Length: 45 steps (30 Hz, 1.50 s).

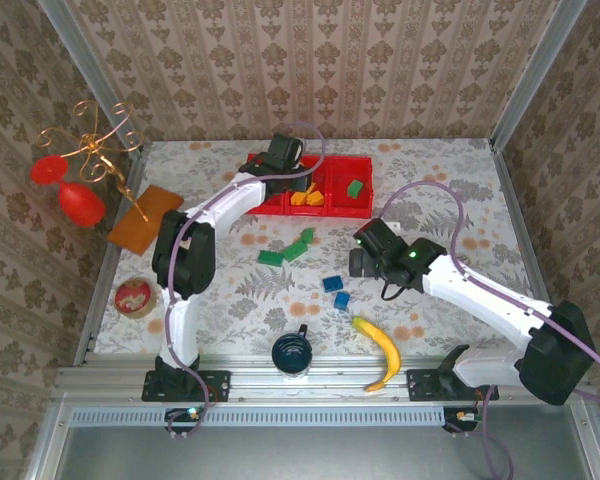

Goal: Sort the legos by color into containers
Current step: Place the lego in the container, then pick up the lego from the bottom-center of the table.

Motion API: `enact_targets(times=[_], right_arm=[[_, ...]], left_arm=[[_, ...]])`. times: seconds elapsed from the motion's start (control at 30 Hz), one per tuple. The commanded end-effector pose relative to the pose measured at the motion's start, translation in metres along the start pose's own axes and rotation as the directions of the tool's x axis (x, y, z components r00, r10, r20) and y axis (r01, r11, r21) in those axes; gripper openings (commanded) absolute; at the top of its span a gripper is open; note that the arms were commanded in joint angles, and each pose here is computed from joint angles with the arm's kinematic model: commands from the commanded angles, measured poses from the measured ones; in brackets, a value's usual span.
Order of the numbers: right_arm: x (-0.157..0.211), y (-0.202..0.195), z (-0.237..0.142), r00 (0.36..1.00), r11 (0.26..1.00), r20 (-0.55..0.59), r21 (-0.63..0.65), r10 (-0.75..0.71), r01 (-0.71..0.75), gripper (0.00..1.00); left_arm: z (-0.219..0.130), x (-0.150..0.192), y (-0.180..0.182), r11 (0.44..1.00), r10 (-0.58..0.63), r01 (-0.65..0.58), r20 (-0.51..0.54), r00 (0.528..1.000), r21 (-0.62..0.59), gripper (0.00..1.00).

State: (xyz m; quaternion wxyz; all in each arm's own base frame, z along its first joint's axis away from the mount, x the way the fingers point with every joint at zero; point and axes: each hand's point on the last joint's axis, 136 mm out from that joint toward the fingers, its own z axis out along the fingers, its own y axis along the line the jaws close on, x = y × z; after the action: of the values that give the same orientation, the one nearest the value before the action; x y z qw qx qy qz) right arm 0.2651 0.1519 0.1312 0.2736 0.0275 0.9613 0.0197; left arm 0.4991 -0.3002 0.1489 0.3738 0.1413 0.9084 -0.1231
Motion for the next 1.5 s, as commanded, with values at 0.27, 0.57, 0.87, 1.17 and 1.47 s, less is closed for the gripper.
enact_targets(times=[0.27,0.57,0.87,1.17,1.47], right_arm=[[0.02,0.043,0.004,0.99,0.991,-0.112,-0.104,-0.09,0.079,0.78],[0.036,0.053,0.011,0.972,0.985,-0.178,-0.104,-0.156,0.139,0.66],[0.048,0.061,0.008,0.958,0.979,-0.212,-0.106,-0.193,0.174,0.6],[0.064,0.066,0.018,0.942,0.982,-0.282,-0.098,-0.181,0.159,0.59],[0.076,0.068,0.033,0.934,0.988,-0.321,-0.068,-0.156,0.142,0.77]], left_arm=[[0.002,-0.015,-0.002,1.0,0.014,-0.014,0.003,1.0,0.012,0.56],[-0.021,-0.039,-0.005,1.0,0.005,-0.006,0.064,0.998,0.017,0.62],[-0.069,-0.045,0.004,0.999,-0.046,0.045,0.143,0.989,0.009,0.83],[-0.122,-0.018,0.037,0.989,-0.133,0.144,0.204,0.97,-0.04,1.0],[-0.169,0.017,0.074,0.965,-0.223,0.252,0.275,0.935,-0.073,1.0]])
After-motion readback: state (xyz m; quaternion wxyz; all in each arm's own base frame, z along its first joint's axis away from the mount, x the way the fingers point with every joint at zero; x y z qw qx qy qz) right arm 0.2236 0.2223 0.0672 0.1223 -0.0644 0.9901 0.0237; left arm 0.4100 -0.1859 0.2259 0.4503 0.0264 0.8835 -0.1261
